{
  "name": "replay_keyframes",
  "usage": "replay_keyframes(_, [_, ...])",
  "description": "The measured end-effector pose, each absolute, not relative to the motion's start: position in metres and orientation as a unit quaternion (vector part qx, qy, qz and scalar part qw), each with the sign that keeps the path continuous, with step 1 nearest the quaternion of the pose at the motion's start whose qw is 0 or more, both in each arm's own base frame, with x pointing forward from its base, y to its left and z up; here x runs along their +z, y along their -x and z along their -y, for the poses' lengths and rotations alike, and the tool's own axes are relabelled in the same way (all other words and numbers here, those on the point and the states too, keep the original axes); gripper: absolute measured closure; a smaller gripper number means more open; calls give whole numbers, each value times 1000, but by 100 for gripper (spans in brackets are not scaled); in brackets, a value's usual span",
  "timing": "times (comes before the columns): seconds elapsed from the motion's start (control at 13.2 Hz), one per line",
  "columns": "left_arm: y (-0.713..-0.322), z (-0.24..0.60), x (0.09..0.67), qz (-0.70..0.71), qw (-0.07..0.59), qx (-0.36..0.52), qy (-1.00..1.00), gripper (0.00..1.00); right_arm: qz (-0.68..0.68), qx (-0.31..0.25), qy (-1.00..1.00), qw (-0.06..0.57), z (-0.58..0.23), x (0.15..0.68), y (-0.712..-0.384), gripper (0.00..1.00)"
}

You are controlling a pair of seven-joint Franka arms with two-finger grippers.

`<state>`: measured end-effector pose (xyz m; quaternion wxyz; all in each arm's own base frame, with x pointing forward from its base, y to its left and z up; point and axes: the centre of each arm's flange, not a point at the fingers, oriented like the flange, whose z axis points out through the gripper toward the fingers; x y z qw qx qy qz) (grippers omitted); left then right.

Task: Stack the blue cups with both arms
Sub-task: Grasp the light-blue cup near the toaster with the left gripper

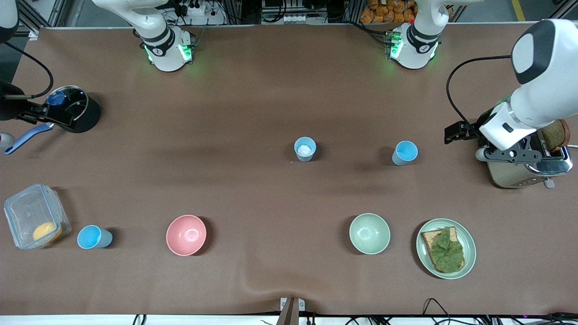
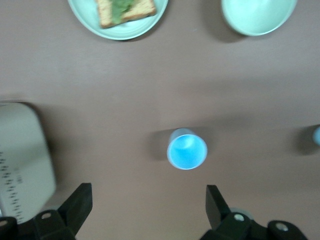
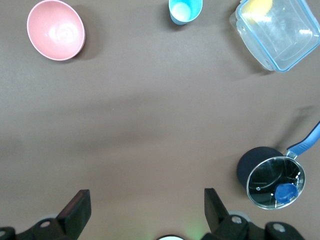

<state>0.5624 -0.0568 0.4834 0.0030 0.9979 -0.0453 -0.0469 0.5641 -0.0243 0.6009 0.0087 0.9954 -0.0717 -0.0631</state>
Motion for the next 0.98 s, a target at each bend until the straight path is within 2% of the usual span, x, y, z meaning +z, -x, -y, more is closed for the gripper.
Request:
replay_keyframes(0.23, [-556,85,457,55,-7,-40,-998,0,72,-58,-996,8,26,604,-563,0])
replay_keyframes(0.53, [-534,145,383,43,-3,-12,-999,0,65,-57,-996,7,31,605,-562,0])
replay_keyframes(0.98, [-524,168,293,29,18,-13,-999,0,35,-58,-998,5,32,602,-562,0])
